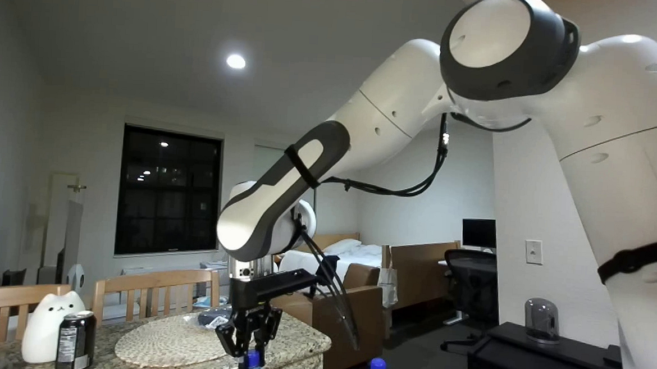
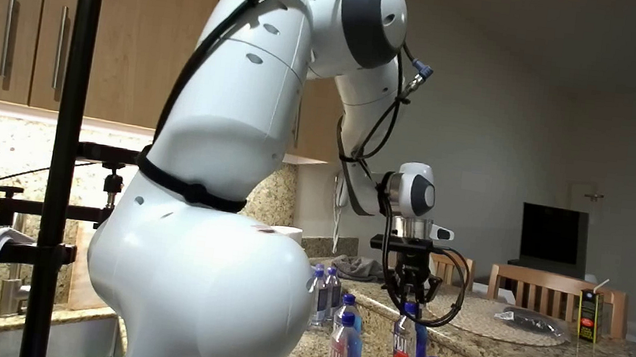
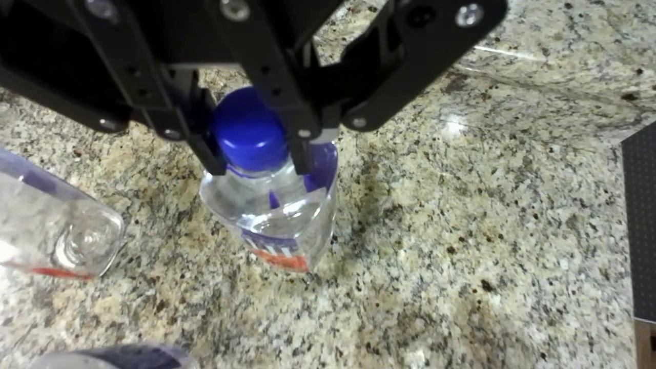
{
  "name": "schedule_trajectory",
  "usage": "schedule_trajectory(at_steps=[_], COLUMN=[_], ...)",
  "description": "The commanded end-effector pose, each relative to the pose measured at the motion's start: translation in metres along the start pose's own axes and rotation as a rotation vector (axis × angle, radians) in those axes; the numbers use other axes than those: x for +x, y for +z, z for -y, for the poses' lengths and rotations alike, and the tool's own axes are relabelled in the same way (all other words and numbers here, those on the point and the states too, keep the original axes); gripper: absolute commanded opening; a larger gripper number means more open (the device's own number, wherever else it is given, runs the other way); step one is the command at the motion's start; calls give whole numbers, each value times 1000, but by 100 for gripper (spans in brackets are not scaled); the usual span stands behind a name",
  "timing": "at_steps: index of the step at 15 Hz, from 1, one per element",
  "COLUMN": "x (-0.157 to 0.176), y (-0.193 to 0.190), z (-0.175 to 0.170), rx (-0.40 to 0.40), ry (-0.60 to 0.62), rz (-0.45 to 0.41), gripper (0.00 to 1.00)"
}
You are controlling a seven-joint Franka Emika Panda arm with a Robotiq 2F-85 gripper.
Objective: Arrange the bottles on the counter in a straight line
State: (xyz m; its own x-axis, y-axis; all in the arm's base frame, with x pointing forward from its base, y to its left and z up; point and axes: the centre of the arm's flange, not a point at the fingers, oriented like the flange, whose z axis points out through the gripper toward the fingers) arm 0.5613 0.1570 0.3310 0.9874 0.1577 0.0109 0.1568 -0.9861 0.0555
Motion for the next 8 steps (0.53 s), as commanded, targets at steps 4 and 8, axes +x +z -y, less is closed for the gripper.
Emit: schedule_trajectory(at_steps=[4, 8], x=[-84, -109], y=[-8, 14], z=[-25, -45], rx=[8, 25], ry=[-16, -24], rz=[18, 42], gripper=[15, 15])
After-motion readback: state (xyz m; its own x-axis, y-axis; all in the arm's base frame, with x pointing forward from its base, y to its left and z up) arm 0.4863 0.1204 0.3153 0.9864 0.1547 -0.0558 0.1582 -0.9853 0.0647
